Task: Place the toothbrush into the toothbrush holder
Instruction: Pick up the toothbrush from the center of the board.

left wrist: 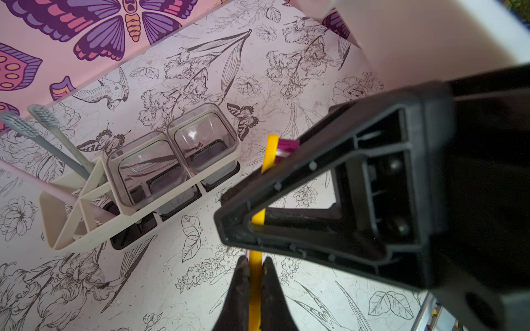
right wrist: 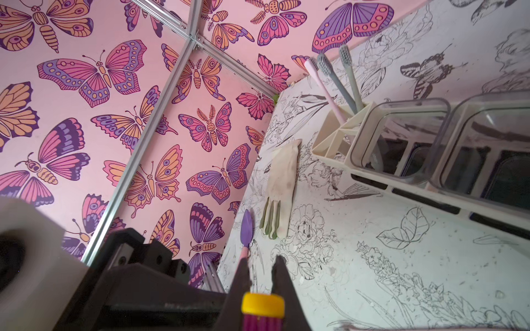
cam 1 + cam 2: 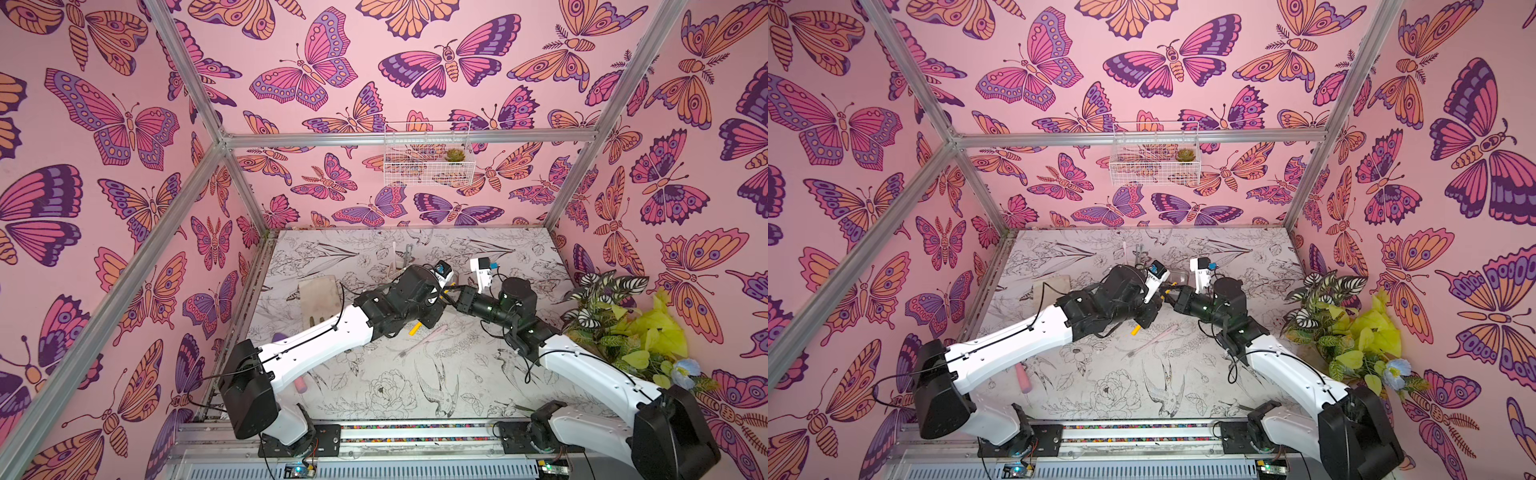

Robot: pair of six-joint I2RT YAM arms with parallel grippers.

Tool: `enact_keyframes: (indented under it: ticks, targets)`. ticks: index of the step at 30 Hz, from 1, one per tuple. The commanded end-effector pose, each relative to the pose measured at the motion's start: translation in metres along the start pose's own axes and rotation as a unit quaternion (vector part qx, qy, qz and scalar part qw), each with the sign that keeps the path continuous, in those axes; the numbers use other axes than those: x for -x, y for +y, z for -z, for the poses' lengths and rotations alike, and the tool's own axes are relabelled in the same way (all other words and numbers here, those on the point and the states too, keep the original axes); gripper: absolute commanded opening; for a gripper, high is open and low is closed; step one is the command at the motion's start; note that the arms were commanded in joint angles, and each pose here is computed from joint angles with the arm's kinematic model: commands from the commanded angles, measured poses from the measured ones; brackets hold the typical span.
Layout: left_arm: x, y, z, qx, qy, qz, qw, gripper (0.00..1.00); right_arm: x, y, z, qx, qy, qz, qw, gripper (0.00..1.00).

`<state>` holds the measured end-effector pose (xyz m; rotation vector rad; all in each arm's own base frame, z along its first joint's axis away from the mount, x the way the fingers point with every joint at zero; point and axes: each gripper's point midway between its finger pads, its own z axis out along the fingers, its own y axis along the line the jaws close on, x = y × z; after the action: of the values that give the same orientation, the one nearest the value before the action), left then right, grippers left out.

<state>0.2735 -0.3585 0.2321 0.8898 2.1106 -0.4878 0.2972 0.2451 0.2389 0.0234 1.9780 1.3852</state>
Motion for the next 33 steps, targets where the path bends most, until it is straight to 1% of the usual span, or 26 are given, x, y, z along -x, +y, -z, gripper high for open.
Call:
enact_keyframes:
  ticks: [1,7,12,18,24,27,33]
  targets:
    - [0.008,-0.004,-0.006,-0.002,-0.01,0.001,1.0,0.0,0.007,0.005,-0.004,0.001,-0.006,0.005,1.0,0.0]
    - [0.006,-0.001,-0.008,0.006,-0.009,-0.011,1.0,0.0,0.007,-0.002,-0.006,-0.016,-0.001,0.012,1.0,0.0]
    - [0.0,-0.002,-0.009,0.003,-0.003,-0.026,1.0,0.0,0.008,0.001,-0.004,-0.028,0.006,0.016,0.999,0.0]
    - [-0.002,0.001,-0.008,0.007,-0.003,-0.035,0.999,0.0,0.012,-0.002,0.006,-0.054,-0.008,0.033,0.998,0.0]
    - [0.0,0.006,-0.001,0.019,-0.01,-0.038,0.999,0.0,0.019,0.004,0.008,-0.058,-0.015,0.047,0.997,0.0]
    - [0.0,0.012,0.005,0.033,-0.015,-0.041,0.998,0.0,0.023,0.005,0.01,-0.072,-0.013,0.057,0.996,0.0]
    - [0.0,0.028,0.017,0.05,-0.032,-0.025,0.998,0.01,0.029,0.012,0.009,-0.08,-0.006,0.07,0.994,0.0]
